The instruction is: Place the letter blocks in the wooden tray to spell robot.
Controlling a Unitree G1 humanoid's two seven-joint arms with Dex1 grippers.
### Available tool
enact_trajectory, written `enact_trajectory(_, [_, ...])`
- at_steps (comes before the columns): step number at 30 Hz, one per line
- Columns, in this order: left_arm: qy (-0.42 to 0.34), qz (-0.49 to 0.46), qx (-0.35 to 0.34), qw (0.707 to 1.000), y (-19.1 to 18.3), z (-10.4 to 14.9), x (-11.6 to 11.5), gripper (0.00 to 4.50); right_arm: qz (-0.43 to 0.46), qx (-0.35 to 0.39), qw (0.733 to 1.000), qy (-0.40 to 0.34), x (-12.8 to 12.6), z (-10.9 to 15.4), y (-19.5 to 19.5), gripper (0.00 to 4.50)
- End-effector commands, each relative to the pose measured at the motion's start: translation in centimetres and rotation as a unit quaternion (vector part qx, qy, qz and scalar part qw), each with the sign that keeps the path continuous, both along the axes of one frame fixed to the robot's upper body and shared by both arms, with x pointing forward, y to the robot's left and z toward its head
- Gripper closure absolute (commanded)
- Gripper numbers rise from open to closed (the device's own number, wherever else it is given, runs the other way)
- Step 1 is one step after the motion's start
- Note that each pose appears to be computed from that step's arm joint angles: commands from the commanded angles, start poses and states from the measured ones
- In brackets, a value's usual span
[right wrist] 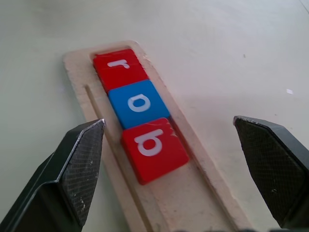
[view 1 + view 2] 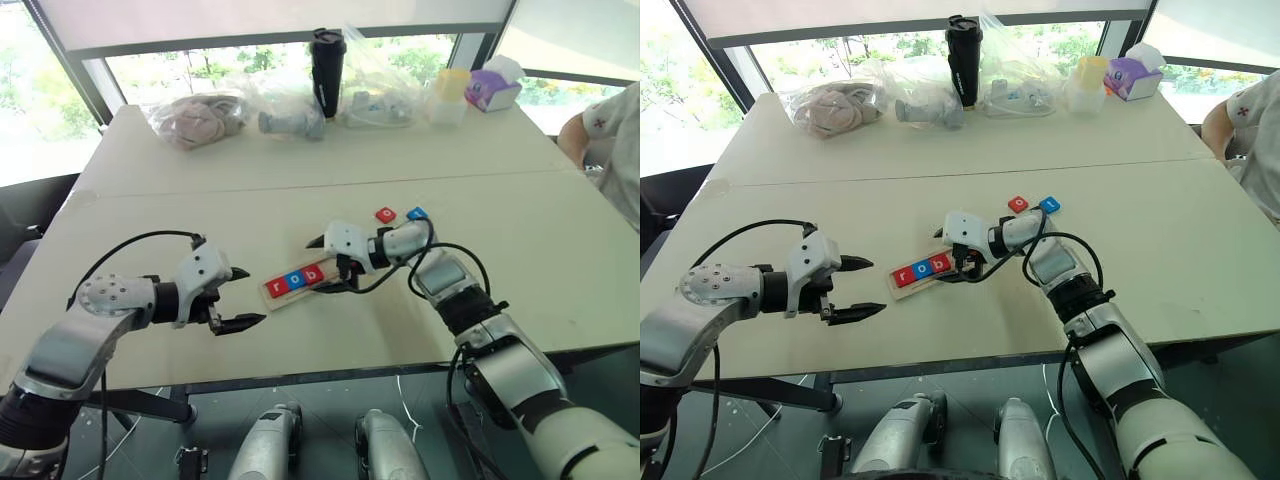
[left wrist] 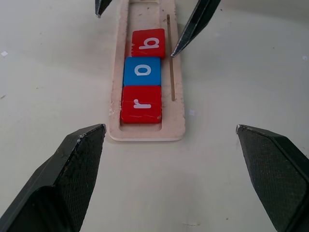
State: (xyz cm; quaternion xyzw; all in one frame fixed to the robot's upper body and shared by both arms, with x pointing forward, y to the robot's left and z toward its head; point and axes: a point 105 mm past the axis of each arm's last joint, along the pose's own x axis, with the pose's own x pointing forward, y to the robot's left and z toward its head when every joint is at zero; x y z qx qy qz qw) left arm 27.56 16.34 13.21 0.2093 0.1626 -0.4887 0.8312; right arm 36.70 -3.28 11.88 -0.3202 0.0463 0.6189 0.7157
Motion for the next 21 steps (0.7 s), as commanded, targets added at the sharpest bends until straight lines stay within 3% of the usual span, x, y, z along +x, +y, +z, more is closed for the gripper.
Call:
enact_trajectory(1, [-0.021, -0.001, -0.001, 1.0, -0.1, 1.1, -0.1, 0.0, 0.003, 0.003, 0.999, -0.033, 0.8, 1.2, 0.4, 0.1])
enact_trajectory(7, [-0.023, 0.001, 0.001, 1.0, -0.1, 1.0, 0.0, 0.0, 0.005, -0.01, 0.999, -0.047, 1.3, 1.0, 0.2, 0.1])
enact_trajectory(14, [-0.024, 0.002, -0.001, 1.0, -0.3, 0.9, 0.0, 0.0, 0.027, 0.044, 0.998, -0.03, 0.4, 2.6, 1.3, 0.1])
enact_trajectory(17, [-0.025, 0.001, -0.003, 1.0, -0.2, 1.1, -0.1, 0.0, 0.024, 0.117, 0.993, -0.012, -0.1, 5.9, 1.0, 0.1])
enact_trajectory(21, [-0.031, -0.003, -0.044, 0.999, -0.8, 2.9, -0.3, 0.0, -0.054, 0.243, 0.968, 0.004, 0.7, 11.3, -1.5, 0.1])
